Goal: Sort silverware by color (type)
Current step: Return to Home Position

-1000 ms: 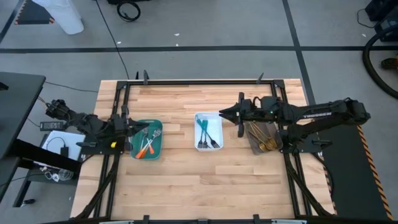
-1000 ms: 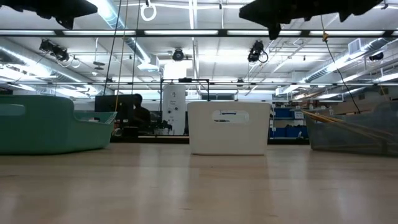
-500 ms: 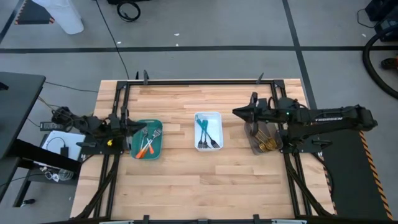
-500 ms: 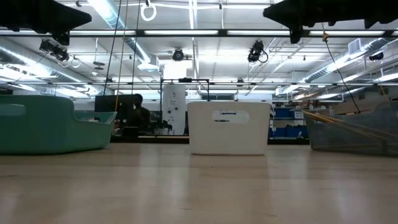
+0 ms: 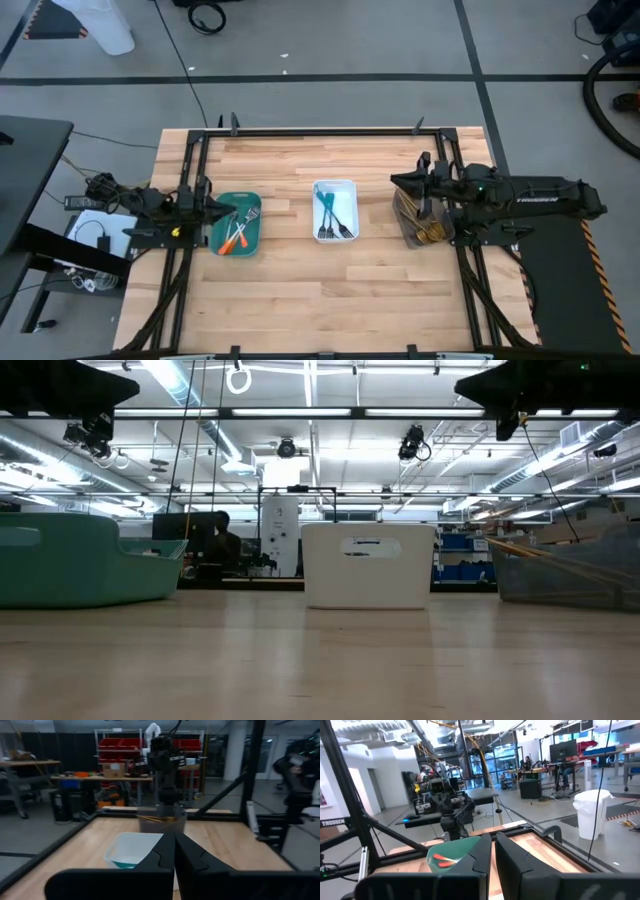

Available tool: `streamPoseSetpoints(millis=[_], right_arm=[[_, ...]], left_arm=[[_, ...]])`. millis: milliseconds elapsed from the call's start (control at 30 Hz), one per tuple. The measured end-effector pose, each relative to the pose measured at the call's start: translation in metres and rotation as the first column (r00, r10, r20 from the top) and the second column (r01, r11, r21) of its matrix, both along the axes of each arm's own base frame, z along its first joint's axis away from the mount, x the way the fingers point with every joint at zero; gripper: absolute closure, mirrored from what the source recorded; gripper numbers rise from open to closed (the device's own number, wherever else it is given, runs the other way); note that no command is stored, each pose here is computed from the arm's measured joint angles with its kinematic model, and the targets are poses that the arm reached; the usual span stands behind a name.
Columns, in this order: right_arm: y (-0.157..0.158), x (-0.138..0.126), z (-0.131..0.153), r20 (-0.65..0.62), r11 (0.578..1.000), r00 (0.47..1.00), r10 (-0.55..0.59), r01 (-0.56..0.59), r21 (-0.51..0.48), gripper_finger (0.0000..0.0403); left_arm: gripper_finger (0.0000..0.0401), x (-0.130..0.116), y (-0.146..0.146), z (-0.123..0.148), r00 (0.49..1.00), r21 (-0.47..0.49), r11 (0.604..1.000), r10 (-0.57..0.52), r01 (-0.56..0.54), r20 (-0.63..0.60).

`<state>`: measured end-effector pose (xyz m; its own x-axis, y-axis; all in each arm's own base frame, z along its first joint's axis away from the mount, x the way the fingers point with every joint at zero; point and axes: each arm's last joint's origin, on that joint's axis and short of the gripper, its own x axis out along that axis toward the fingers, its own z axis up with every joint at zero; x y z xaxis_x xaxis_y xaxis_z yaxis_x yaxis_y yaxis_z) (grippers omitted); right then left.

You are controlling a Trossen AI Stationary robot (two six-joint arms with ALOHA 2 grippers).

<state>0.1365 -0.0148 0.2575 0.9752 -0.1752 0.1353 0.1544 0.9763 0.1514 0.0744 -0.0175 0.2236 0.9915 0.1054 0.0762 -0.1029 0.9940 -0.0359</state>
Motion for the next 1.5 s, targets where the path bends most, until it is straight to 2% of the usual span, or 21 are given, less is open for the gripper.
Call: streamPoseSetpoints(millis=[267,400,533,767,900,1033,1200,1367,1500], right_arm=[[0.001,-0.014,-0.026,0.033,1.000,0.999,0.002,-0.002,0.014,0.0372],[0.002,-0.019,-0.040,0.057,1.000,0.998,-0.002,0.001,0.017,0.0371],[0.002,-0.023,-0.047,0.103,0.998,0.995,0.000,-0.005,0.056,0.0373],[0.003,-0.028,-0.056,0.123,0.998,0.992,0.011,-0.018,0.055,0.0373],[0.003,-0.029,-0.063,0.126,0.998,0.992,0.010,-0.018,0.060,0.0373],[0.003,-0.030,-0.066,0.128,0.997,0.992,0.008,-0.018,0.077,0.0373],[0.001,-0.030,-0.067,0.118,0.997,0.992,-0.048,0.040,0.073,0.0373],[-0.003,-0.031,-0.067,0.116,0.974,0.971,-0.208,0.195,0.115,0.0373],[-0.004,-0.031,-0.067,0.113,0.968,0.965,-0.237,0.224,0.115,0.0373]], left_arm=[[0.0394,0.000,-0.002,0.001,0.998,-0.082,0.995,-0.063,0.064,0.020],[0.0394,0.006,-0.005,-0.012,0.995,-0.109,0.990,-0.087,0.091,0.041],[0.0394,0.010,-0.007,-0.024,0.995,-0.113,0.989,-0.093,0.098,0.046],[0.0393,0.011,-0.011,-0.026,0.979,-0.102,0.974,-0.196,0.201,0.057],[0.0393,0.012,-0.011,-0.030,0.979,-0.095,0.974,-0.203,0.205,0.028],[0.0393,0.015,-0.013,-0.045,0.979,-0.111,0.972,-0.205,0.205,0.008],[0.0393,0.017,-0.014,-0.051,0.978,-0.114,0.971,-0.210,0.210,0.008],[0.0392,0.017,-0.014,-0.050,0.978,-0.077,0.975,-0.209,0.208,0.006],[0.0392,0.017,-0.013,-0.050,0.978,-0.122,0.970,-0.208,0.208,0.013]])
